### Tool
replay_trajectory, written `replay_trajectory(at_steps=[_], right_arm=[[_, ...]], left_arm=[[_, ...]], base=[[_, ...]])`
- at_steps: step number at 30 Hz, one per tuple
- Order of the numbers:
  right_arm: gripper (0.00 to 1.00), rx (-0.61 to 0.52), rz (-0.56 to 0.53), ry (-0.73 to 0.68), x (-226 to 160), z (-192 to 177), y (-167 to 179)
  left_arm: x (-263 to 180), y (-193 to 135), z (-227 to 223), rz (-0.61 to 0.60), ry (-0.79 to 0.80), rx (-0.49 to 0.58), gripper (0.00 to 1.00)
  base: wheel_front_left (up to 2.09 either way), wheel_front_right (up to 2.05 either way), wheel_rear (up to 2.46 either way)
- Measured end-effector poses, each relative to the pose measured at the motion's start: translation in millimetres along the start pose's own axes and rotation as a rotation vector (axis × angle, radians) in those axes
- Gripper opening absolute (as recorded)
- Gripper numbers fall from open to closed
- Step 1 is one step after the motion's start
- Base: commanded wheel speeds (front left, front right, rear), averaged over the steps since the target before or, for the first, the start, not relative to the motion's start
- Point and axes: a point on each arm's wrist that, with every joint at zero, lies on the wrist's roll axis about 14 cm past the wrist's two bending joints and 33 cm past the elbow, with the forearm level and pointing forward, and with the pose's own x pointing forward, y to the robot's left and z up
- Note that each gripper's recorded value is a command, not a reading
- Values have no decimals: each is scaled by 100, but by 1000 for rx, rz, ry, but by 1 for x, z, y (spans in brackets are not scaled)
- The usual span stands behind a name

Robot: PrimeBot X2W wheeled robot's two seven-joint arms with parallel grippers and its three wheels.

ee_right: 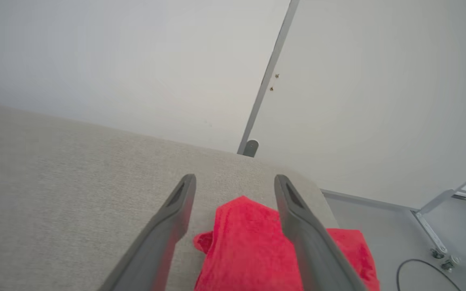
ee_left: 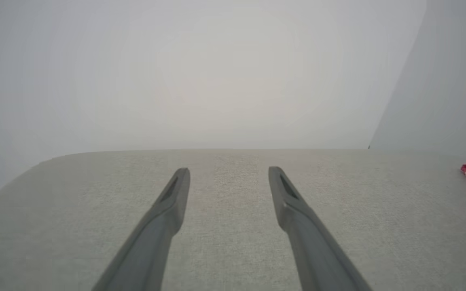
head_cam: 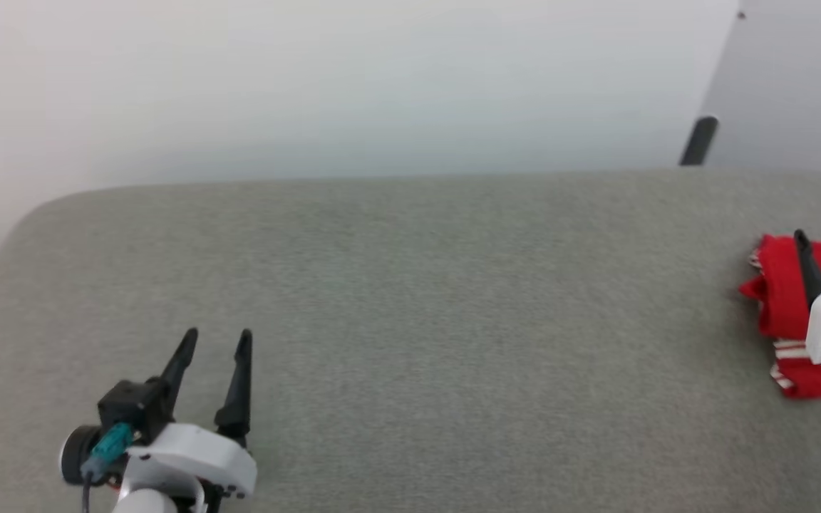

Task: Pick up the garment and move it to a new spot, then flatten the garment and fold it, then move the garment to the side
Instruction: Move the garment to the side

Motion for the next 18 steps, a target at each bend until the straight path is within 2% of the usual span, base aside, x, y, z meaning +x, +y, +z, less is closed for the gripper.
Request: replay_trajectory(at_steps=[8,18], right_arm=[[100,68,70,-90,-2,15,38],[100,136,137,-136,-25,10,85]], left_arm=[[-41,44,18,134,-41,32,100],[-83,70,32,231,-85,53,100]], base=[[0,0,0],[0,0,0]])
